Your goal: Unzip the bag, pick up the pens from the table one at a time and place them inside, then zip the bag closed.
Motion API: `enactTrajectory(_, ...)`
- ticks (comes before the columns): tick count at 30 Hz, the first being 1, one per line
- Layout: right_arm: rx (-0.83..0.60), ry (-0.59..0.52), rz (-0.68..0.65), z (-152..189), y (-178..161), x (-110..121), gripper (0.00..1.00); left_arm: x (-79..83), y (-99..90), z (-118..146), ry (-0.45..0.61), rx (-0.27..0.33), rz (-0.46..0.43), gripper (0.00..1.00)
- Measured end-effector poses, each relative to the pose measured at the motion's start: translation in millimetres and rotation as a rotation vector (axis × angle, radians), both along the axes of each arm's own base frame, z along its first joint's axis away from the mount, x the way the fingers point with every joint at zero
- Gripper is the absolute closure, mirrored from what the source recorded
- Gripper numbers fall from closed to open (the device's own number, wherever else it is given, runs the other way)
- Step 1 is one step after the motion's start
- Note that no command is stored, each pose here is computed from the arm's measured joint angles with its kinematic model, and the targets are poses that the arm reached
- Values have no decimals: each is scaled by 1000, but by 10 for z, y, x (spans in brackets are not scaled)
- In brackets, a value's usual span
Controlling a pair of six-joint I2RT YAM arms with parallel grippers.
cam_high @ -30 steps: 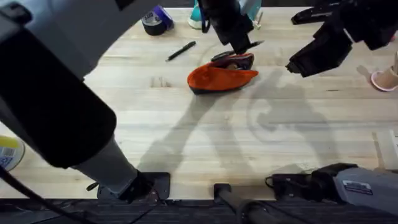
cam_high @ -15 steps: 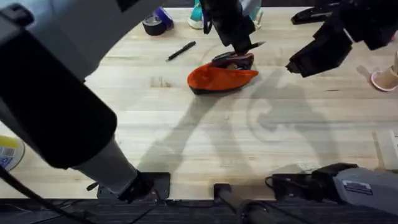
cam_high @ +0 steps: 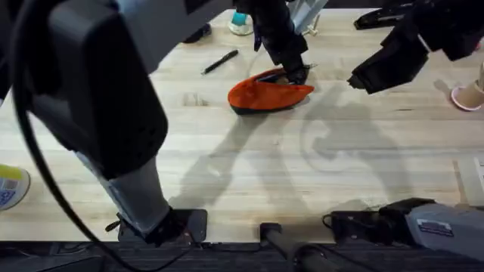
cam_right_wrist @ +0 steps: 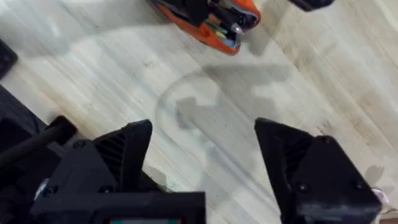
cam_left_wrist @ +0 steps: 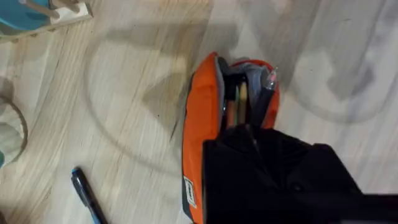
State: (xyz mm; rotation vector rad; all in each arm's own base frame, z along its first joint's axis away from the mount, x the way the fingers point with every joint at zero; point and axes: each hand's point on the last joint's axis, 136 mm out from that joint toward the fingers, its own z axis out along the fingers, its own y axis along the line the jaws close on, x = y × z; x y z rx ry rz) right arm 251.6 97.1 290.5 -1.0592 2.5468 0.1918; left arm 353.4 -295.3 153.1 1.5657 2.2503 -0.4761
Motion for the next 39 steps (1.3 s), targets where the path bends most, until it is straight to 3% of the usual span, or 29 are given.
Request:
enactTrajectory(12, 0, 0, 0, 1, 0, -1, 5, 35, -21, -188, 27, 18, 0, 961)
enactTrajectory(21, 0, 0, 0, 1, 0, -1, 5, 6, 12, -429, 84, 63, 3, 961)
enactTrajectory(30, 0, 0, 0, 0, 0, 0, 5, 7, 18, -456, 88, 70, 3, 960)
enactTrajectory(35, 0, 0, 0, 0, 0, 0, 6, 10, 23, -458, 87, 72, 6, 681)
enactTrajectory(39, 0, 0, 0, 0, 0, 0, 6, 15, 21, -453, 85, 72, 5, 72)
